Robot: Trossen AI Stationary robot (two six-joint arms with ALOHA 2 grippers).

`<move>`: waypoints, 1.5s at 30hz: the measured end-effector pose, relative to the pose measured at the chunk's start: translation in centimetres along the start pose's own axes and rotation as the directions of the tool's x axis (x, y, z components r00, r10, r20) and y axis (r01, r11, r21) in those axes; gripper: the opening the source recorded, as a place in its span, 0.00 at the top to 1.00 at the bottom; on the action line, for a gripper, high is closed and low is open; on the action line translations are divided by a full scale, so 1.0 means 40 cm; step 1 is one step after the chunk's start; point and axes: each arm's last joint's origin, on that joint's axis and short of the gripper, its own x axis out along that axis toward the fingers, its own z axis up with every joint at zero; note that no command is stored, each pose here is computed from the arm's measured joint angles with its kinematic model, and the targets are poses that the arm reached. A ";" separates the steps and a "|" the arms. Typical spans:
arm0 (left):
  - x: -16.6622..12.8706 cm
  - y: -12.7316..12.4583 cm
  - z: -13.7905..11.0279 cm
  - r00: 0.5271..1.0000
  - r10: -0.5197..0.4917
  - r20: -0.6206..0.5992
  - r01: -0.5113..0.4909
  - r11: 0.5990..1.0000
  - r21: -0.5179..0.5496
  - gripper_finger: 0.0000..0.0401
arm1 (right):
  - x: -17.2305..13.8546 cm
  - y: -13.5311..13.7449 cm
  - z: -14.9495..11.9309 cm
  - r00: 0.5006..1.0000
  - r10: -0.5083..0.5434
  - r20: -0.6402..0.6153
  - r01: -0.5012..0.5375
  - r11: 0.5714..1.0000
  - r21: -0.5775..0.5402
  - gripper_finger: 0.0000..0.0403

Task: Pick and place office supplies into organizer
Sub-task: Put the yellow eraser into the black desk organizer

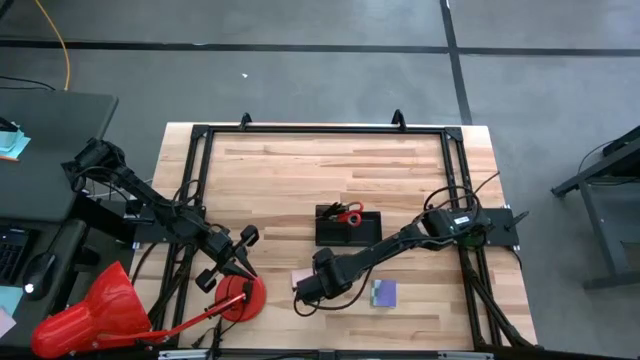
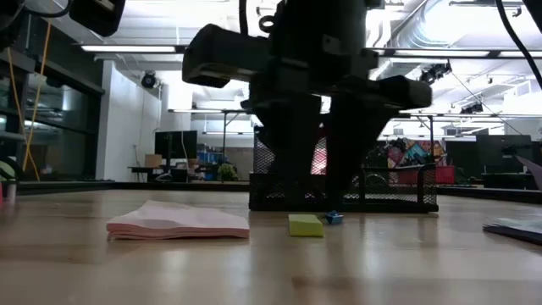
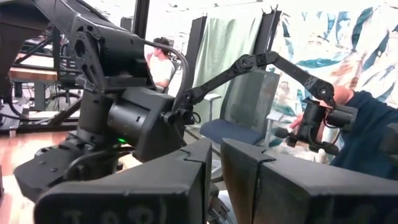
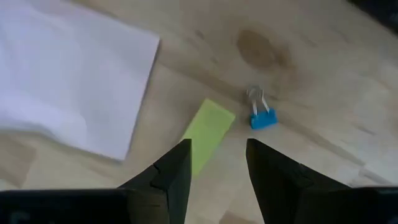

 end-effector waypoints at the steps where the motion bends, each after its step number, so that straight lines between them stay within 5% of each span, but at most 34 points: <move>1: 0.000 0.000 0.000 1.000 0.000 0.000 0.000 1.000 0.000 0.93 | 0.001 0.000 0.001 1.000 0.000 0.008 0.000 1.000 0.005 0.64; 17: 0.000 0.000 0.000 1.000 0.000 0.000 0.000 1.000 0.000 0.93 | 0.002 0.013 0.003 0.998 0.057 0.025 -0.057 0.998 -0.009 0.43; 45: 0.000 0.000 -0.001 1.000 0.000 -0.001 0.000 1.000 0.000 0.93 | 0.048 0.003 -0.013 0.998 0.066 -0.021 -0.066 0.998 0.015 0.56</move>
